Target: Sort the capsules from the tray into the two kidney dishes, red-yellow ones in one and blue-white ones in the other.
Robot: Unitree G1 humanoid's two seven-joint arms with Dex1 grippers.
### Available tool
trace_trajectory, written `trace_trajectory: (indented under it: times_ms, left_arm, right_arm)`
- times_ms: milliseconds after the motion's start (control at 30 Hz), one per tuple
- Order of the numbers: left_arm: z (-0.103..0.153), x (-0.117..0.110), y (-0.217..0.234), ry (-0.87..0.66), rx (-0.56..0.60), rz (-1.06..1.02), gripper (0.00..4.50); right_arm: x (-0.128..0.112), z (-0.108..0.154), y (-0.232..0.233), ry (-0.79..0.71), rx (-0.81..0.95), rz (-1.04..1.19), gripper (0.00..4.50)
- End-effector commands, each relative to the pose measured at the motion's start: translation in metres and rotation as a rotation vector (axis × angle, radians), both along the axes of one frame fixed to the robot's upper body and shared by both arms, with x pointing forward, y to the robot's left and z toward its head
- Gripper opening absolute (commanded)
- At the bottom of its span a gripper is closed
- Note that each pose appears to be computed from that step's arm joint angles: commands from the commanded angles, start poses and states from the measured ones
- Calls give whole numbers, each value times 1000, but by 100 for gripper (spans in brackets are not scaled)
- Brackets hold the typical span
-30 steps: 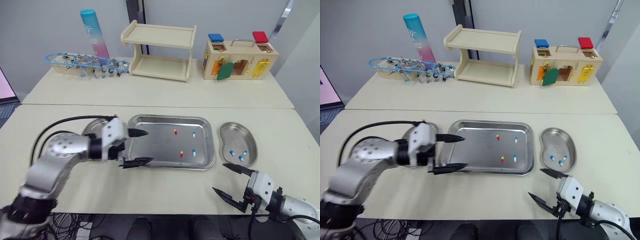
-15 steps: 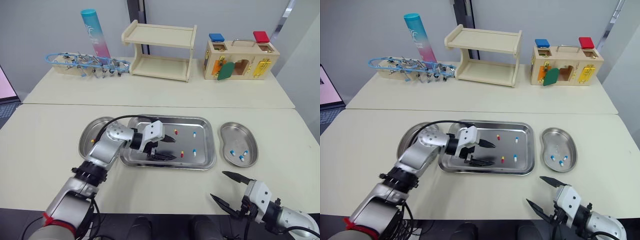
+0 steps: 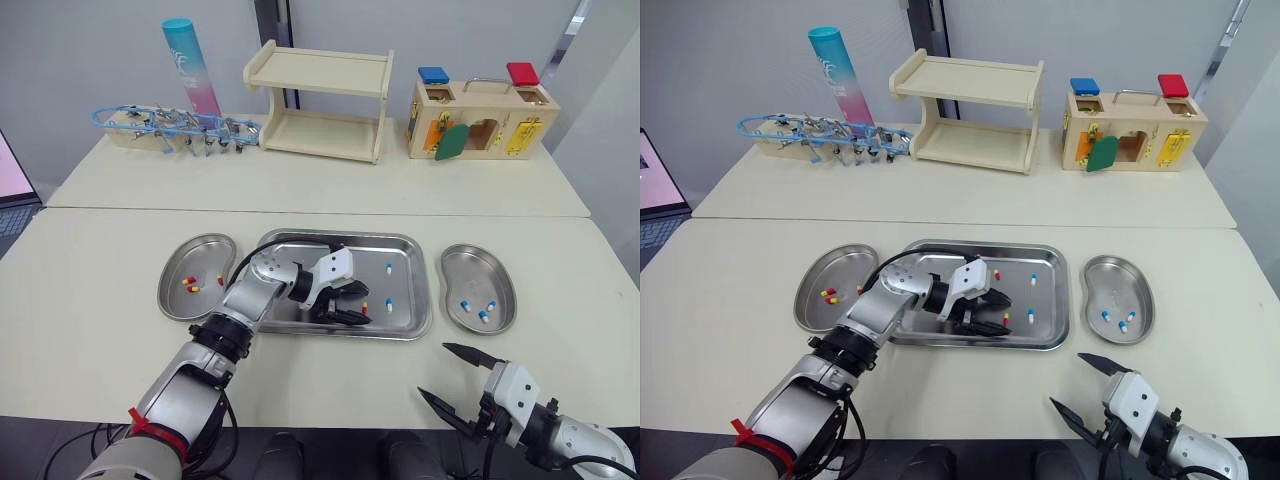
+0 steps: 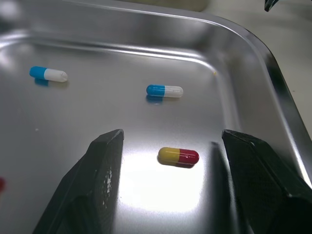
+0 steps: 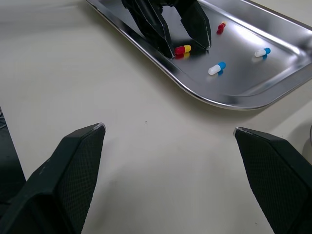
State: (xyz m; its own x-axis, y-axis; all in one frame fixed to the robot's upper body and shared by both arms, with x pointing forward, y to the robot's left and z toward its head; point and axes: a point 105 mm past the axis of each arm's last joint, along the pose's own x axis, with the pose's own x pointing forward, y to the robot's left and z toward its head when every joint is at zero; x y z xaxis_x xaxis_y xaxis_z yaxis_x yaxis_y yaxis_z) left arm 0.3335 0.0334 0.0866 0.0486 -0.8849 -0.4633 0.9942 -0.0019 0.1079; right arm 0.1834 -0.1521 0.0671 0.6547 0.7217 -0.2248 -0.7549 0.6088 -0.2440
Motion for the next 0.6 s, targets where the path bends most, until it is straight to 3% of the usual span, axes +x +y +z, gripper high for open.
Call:
trace_trajectory:
  times_ms: [33,67,167,433,600]
  left_arm:
    - [-1,1,-2,-22,32,-12,330]
    - [-2,0,-2,-22,37,-12,330]
    - [-7,-2,-1,-7,56,-17,275]
    - [-15,-4,5,16,79,-11,48]
    - [-8,-2,2,8,48,-1,44]
  right_arm:
    - [-1,11,4,-37,4,12,450]
    - [-1,11,4,-36,5,11,450]
    - [0,12,4,-36,6,10,450]
    - [2,14,5,-38,7,8,450]
    - [4,15,6,-40,6,12,450]
